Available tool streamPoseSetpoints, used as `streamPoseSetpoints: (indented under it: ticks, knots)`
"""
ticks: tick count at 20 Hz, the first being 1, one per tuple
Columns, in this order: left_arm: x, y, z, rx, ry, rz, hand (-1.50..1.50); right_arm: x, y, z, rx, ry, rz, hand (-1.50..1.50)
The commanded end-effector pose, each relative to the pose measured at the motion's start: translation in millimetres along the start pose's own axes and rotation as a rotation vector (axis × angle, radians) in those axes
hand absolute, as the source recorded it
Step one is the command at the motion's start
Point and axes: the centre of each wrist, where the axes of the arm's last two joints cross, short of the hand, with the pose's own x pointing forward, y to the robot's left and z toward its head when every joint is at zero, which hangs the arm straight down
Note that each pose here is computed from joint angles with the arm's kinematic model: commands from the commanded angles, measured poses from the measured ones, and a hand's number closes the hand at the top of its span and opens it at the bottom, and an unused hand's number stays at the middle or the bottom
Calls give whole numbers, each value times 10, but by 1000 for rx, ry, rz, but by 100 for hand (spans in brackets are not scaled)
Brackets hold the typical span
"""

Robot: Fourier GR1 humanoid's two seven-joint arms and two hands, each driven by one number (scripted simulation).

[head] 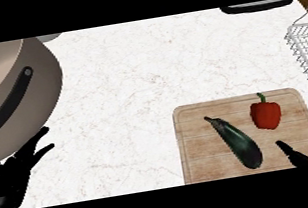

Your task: Pick the bell pepper from the cutting board and place it in the tiered basket

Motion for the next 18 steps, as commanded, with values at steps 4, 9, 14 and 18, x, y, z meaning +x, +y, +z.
streamPoseSetpoints:
  ticks: [4,9,14,18]
  knots:
    - [107,225,-64,55,9,-13,0,285,-216,104,284,158,288,-150]
    - [-71,239,-21,59,13,-29,0,935,-10,-172,346,157,308,-150]
    - [23,122,-41,40,0,-19,0,1439,197,-397,369,232,310,-150]
    - [68,207,-123,57,26,-8,0,1521,300,-387,469,343,362,-150]
